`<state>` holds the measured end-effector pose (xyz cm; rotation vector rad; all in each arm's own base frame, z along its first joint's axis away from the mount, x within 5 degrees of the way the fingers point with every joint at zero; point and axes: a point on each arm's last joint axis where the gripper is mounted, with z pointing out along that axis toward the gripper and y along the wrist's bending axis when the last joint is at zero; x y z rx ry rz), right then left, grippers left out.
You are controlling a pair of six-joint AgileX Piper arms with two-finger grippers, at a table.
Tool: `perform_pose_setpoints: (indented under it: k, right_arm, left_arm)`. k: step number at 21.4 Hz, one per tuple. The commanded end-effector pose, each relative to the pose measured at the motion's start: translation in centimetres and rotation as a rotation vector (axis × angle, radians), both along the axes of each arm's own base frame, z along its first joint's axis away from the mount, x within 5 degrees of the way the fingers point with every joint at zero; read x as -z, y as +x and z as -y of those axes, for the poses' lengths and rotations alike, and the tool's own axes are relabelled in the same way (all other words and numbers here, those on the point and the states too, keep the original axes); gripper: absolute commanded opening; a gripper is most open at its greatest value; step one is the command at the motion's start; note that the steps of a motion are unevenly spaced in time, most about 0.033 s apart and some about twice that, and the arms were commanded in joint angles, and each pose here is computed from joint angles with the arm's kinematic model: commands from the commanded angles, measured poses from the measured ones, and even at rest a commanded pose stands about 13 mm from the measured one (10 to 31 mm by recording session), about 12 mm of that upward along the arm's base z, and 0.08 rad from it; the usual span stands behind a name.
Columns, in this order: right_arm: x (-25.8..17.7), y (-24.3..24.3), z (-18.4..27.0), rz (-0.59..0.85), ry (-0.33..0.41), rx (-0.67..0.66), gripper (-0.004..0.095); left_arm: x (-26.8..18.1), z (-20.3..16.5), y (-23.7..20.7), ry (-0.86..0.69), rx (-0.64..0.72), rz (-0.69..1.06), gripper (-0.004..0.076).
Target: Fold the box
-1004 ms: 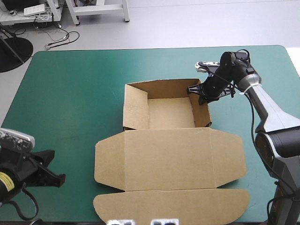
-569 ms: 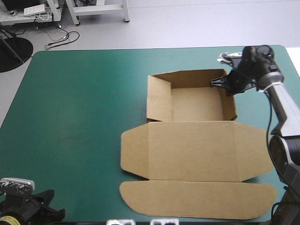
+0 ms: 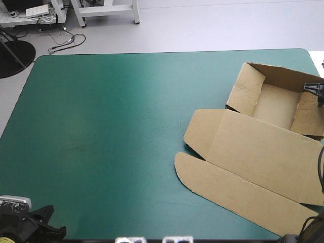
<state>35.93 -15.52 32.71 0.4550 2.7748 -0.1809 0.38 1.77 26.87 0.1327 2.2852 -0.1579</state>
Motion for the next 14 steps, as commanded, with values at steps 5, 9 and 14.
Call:
perform_pose_setpoints:
  k: [5,9,14]
  right_arm:
    - [-4.9,-2.0,-1.1,0.143,0.0,-0.022,0.0481]
    - [-10.6,-5.7,-4.2,0.34,0.039,-0.114,0.0196]
    - [-15.1,-11.9,-8.1,0.52,0.065,-0.206,-0.0008]
  left_arm:
    - [-1.1,-0.1,0.5,0.005,-0.009,0.068,-0.001]
    - [-1.1,-0.2,0.5,0.022,-0.011,0.077,-0.001]
    - [-1.3,-0.2,0.6,0.089,0.047,0.114,-0.001]
